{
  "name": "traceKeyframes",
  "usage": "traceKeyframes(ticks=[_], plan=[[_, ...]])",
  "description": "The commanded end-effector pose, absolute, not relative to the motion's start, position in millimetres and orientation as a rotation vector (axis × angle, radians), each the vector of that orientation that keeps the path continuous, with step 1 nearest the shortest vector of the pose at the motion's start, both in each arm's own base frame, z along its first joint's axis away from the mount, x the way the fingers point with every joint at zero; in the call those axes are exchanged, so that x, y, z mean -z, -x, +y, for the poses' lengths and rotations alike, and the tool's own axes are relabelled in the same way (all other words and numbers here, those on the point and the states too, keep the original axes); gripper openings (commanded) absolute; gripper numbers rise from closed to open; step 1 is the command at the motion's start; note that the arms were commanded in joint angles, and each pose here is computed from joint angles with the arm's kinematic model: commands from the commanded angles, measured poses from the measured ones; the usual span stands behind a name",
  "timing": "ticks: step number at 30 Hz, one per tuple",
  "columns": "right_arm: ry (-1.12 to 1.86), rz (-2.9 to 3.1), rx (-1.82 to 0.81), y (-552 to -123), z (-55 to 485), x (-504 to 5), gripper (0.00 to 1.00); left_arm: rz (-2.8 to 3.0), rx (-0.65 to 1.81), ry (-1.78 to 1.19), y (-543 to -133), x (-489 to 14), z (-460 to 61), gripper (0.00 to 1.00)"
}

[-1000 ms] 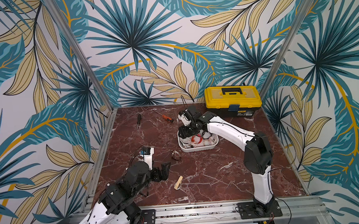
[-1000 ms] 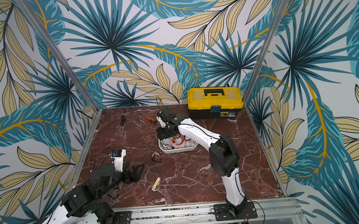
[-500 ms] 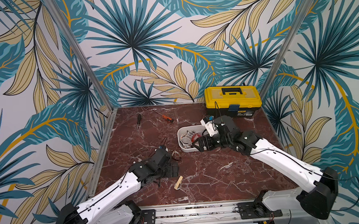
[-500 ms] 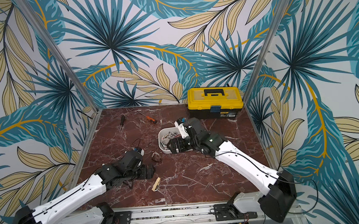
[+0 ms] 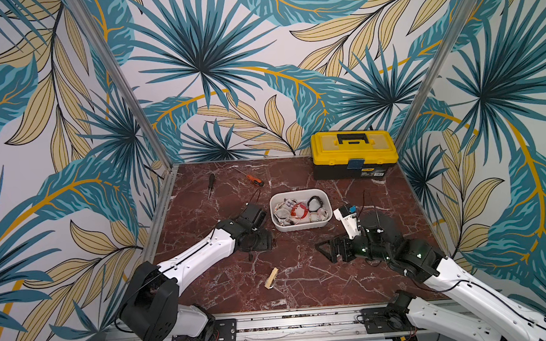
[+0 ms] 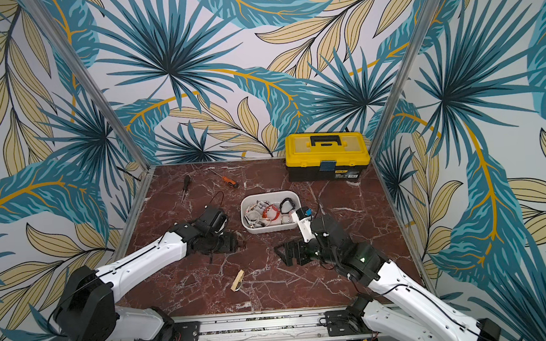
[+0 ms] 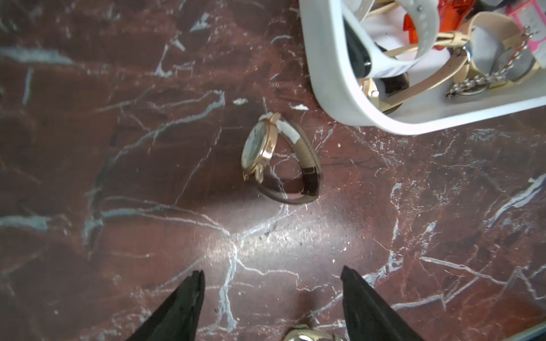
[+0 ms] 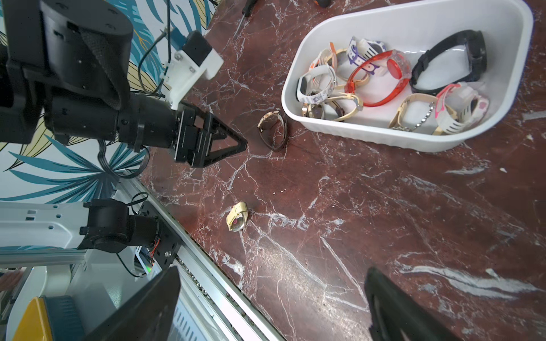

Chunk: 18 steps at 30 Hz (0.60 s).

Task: Put the watch into the storage box
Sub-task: Pick up the watch at the center of the board.

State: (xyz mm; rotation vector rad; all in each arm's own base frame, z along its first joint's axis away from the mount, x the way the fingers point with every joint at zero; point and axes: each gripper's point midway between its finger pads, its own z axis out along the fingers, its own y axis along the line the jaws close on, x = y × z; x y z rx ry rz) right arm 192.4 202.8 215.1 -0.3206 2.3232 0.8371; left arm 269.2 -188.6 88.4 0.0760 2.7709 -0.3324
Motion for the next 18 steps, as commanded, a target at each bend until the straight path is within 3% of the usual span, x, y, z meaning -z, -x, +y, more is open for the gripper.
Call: traceKeyframes(ticks=[1, 6, 18], plan=[[0.306, 2.366, -0.812, -188.2, 198.1, -202.6, 1.00, 2.685, 0.236, -0.177, -294.6, -104.6, -187.5, 0.73], [0.309, 2.384, -0.794, -187.7, 196.5, -197.3, 1.00, 2.713, 0.098, -0.232, -310.7, -96.4, -182.1, 0.61], [0.287, 2.377, -0.773, -186.1, 189.6, -195.2, 1.00, 2.760, 0.057, -0.326, -328.8, -71.8, -188.4, 0.57]])
